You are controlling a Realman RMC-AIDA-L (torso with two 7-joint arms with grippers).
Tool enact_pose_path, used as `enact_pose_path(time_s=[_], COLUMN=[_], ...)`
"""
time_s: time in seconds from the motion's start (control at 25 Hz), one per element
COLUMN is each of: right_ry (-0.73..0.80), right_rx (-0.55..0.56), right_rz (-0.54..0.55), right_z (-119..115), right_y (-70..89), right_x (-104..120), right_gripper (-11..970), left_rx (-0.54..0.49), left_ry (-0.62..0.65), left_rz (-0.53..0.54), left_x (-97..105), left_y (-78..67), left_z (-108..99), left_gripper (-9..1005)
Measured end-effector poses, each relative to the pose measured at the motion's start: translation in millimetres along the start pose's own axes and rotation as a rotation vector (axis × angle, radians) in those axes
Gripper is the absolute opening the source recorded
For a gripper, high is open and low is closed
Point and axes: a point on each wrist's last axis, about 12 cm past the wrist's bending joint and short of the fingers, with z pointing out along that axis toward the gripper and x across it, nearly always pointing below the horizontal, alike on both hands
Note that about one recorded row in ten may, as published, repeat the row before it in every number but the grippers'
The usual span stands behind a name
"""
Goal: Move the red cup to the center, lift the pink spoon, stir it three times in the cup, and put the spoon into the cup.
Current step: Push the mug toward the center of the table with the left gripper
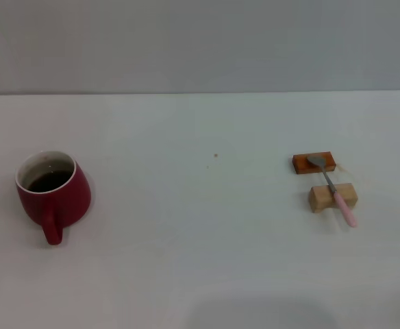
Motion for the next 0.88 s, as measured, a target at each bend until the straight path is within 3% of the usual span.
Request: enact_pose_path(time_s=[0.88], right_ry=[0.026], right_rx=[0.016], right_rz=[-0.013], right_z=[-5.6], right_y=[-7.5], right_x=[2.4], right_gripper=[726], left_rx=[0.028], left_ry=[0.038], left_rz=[0.020], left_x=[5.2], left_y=[-2.5], left_z=[-2.1], left_gripper=[798])
